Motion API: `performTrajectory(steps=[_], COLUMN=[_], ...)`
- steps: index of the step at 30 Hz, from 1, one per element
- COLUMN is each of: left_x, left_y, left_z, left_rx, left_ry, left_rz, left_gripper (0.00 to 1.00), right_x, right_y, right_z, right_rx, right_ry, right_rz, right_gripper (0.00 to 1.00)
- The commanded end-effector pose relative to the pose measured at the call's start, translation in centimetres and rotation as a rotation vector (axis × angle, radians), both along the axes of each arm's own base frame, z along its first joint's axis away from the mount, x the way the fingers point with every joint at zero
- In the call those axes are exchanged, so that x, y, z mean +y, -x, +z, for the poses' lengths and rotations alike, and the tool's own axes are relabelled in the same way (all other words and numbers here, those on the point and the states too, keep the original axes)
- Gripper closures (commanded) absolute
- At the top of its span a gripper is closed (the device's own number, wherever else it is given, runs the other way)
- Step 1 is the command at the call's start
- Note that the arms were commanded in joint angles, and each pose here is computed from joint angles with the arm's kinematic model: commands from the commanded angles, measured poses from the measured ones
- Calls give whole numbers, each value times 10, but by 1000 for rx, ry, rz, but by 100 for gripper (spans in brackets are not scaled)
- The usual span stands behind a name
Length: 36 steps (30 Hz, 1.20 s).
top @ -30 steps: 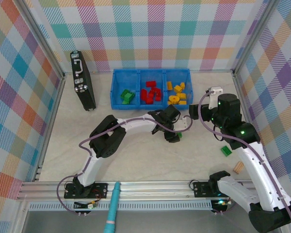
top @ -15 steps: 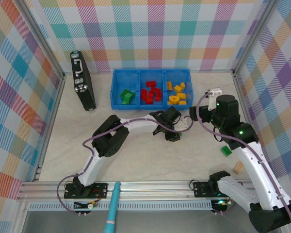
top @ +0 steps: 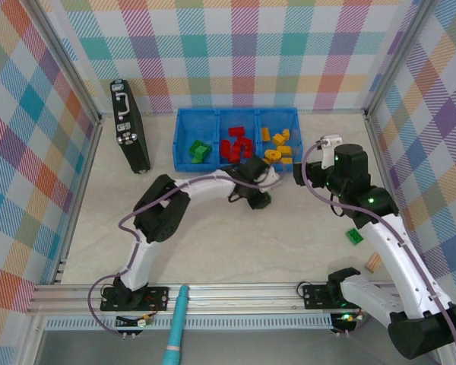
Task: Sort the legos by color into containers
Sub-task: Pick up the lego from the center of the table, then place the lego in the container.
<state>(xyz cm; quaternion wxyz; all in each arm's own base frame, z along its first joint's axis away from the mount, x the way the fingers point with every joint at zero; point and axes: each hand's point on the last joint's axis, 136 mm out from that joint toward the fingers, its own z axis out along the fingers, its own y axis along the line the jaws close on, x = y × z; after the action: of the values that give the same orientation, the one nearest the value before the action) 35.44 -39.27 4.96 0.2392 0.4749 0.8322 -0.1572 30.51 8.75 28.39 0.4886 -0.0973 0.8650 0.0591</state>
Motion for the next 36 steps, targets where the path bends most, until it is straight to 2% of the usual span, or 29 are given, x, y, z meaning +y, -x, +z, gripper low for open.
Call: performTrajectory(steps=[1, 4, 10, 15, 19, 23, 33, 36], left_x=[31, 62, 121, 161, 195, 220, 229, 229], left_y=[-26, -54, -129, -182, -213, -233, -256, -257], left_z=[56, 86, 146, 175, 173, 155, 111, 99], left_rx=[-49, -91, -214, -327, -366, -357, -310, -293], left_ry=[62, 97, 238, 295, 306, 318, 271, 254], left_rz=[156, 273, 512, 659, 810, 907, 942, 946], left_gripper=[71, 71, 71, 72, 73, 73, 73, 70], right_x=[11, 16, 22, 23, 26, 28, 32, 33], right_y=[-17, -25, -34, -41, -51, -60, -80, -84], right_z=[13, 7, 2, -2, -2, -4, -19, -23], right_rx=[-42, -22, -11, 3, 6, 9, 54, 61], right_ry=[-44, -63, -90, -75, -59, -52, -54, -53], right_rz=[26, 31, 33, 32, 43, 46, 52, 55], right_gripper=[1, 1, 1, 1, 1, 1, 1, 1])
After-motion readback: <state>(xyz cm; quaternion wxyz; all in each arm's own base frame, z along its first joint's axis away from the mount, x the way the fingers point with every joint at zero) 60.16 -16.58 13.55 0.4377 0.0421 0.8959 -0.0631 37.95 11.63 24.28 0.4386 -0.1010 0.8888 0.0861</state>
